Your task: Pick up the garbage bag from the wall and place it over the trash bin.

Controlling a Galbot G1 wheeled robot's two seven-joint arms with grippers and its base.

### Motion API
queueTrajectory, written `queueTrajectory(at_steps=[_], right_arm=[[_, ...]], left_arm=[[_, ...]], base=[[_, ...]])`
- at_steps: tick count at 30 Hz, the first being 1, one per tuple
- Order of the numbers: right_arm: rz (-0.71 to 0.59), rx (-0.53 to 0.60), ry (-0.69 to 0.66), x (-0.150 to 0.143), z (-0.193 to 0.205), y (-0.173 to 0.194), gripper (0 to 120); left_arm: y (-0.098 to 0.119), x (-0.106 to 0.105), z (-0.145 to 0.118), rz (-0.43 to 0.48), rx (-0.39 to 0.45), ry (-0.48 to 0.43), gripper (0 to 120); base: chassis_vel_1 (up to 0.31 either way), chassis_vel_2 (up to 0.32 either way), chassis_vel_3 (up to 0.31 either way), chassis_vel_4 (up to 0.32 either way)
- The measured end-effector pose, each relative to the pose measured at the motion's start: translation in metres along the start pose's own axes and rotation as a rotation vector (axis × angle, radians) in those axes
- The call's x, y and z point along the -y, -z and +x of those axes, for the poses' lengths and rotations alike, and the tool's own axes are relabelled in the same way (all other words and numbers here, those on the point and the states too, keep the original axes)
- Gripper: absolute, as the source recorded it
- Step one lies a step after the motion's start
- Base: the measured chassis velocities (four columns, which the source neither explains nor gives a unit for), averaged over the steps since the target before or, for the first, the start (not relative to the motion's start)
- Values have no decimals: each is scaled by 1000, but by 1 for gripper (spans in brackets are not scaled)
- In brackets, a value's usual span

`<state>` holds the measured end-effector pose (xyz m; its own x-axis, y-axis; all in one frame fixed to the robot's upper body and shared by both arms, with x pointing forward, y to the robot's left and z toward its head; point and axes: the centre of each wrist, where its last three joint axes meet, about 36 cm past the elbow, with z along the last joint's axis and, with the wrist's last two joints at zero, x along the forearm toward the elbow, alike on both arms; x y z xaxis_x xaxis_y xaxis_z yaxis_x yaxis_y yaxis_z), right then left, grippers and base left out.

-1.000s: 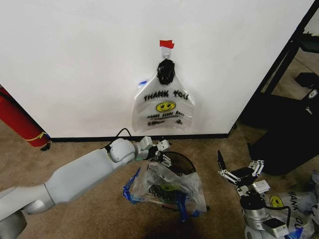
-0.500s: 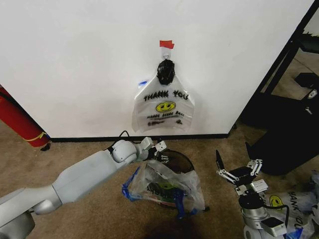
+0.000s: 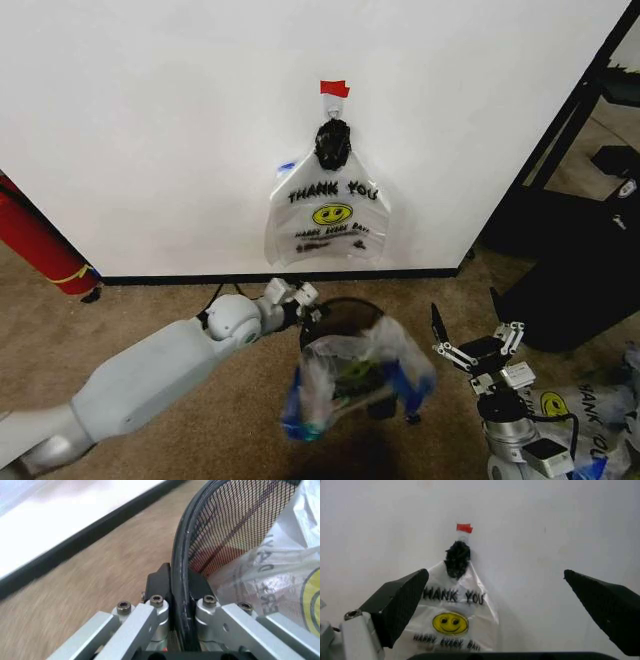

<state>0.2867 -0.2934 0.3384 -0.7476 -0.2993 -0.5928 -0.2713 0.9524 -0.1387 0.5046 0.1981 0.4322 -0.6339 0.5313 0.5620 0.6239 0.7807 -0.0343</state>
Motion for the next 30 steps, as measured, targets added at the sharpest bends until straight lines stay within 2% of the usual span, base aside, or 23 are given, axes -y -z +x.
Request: queueTrajectory(at_steps=[4, 6, 7, 13, 15, 18, 24, 30], right_arm=[[-1, -15, 17, -1, 2, -4, 100], [6, -26, 31, 0, 3, -7, 100], [6, -26, 31, 0, 3, -7, 100], [8, -48, 41, 2, 6, -17, 100], [8, -49, 42, 2, 6, -17, 100], [13, -54, 52, 1, 7, -18, 100], [16, -65, 54, -2, 11, -16, 100], [18, -69, 53, -3, 13, -13, 100]], left_arm=[[-3, 1, 19, 236, 41, 198, 2], [-2, 9, 32, 372, 63, 263, 2], [-2, 9, 32, 372, 63, 263, 2], [-7, 40, 64, 673, 103, 358, 2], [-9, 42, 65, 703, 108, 367, 2], [-13, 54, 61, 817, 124, 384, 2], [-30, 75, 40, 834, 167, 363, 2], [-55, 89, 25, 721, 191, 374, 2]], base=[[0, 0, 0, 0], [0, 0, 0, 0], [0, 0, 0, 0], [0, 0, 0, 0], [0, 0, 0, 0], [0, 0, 0, 0], [0, 0, 0, 0], [0, 0, 0, 0]])
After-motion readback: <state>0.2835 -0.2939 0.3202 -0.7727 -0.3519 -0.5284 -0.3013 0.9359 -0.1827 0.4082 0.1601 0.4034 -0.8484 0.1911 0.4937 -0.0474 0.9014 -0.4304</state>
